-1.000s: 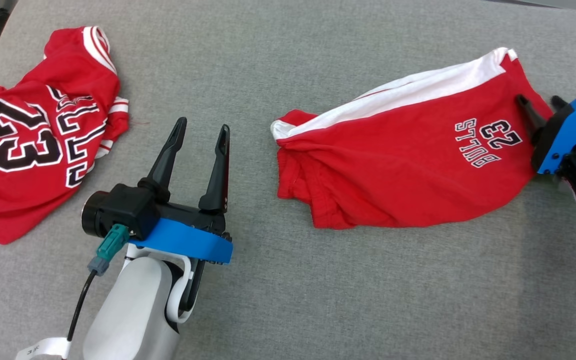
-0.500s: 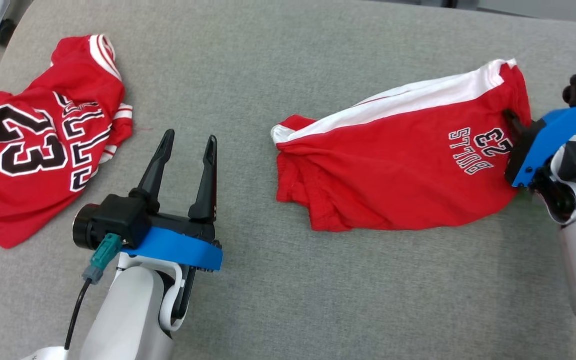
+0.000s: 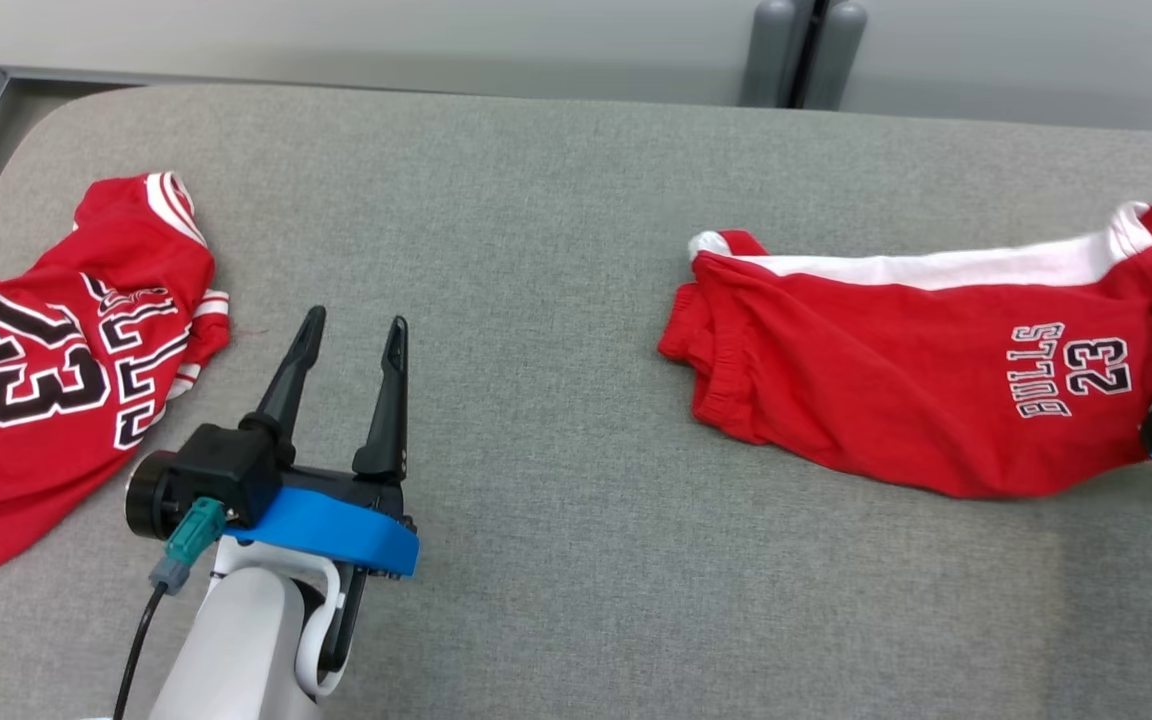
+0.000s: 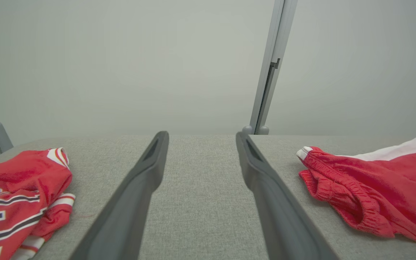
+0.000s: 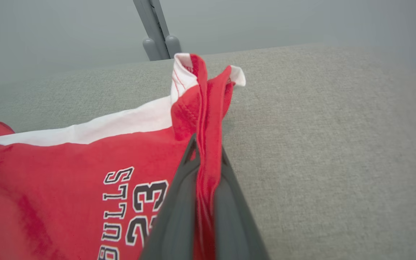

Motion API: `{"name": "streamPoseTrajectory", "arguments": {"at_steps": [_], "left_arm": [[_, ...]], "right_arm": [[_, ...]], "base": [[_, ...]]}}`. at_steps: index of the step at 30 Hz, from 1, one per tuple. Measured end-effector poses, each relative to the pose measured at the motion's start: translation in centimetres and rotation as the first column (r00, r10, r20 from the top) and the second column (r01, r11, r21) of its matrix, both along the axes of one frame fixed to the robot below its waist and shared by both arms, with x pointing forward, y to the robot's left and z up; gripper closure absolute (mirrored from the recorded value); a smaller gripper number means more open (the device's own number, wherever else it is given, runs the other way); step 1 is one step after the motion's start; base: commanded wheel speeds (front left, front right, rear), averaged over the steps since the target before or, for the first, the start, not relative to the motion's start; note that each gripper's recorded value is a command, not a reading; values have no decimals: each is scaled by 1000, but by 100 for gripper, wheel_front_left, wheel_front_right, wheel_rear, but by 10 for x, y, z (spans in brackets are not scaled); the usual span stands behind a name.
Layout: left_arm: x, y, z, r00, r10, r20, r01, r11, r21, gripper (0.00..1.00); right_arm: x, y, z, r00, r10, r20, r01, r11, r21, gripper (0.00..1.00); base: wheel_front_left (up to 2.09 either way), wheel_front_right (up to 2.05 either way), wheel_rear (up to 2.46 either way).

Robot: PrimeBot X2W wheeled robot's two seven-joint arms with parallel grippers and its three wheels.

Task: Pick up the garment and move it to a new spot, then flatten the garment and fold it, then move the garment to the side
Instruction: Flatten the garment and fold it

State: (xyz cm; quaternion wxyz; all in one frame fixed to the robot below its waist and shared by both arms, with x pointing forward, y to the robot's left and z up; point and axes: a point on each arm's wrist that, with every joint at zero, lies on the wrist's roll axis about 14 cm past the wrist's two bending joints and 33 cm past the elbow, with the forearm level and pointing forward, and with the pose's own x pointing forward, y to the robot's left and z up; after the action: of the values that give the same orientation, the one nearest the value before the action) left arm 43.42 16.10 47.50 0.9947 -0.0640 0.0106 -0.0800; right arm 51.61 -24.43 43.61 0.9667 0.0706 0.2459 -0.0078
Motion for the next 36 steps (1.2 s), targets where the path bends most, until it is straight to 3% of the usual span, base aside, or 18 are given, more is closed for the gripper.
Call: {"name": "streamPoseTrajectory", "arguments": {"at_steps": [5,13,22,28,29,30,31,36], "left_arm": [[-4,-7,3,1000,-18,5,18,1000,0,0],[-8,-5,4,1000,-12,5,12,1000,2,0],[-14,2,1,1000,17,-5,-17,1000,-7,0],[-16,9,1,999,42,-9,-43,999,-8,0],[-16,11,1,999,48,-9,-48,999,-11,0],[-17,13,0,998,54,-12,-54,998,-11,0],[-18,14,-1,998,59,-15,-59,998,-11,0],[-19,18,-1,997,71,-18,-71,997,-11,0]], "right_arm": [[-9,-17,18,999,-31,16,31,998,-46,100],[-4,58,27,989,146,15,-146,989,-28,100],[0,175,30,913,407,-12,-407,913,13,100],[-2,219,8,861,501,-88,-499,866,40,100],[-2,224,6,856,508,-91,-506,861,46,72],[-2,228,3,851,516,-96,-514,856,50,17],[-2,231,0,847,523,-99,-520,852,53,0],[0,238,4,847,528,-60,-523,848,85,0]], "base": [[0,0,0],[0,0,0],[0,0,0],[0,0,0],[0,0,0],[0,0,0],[0,0,0],[0,0,0]]}}
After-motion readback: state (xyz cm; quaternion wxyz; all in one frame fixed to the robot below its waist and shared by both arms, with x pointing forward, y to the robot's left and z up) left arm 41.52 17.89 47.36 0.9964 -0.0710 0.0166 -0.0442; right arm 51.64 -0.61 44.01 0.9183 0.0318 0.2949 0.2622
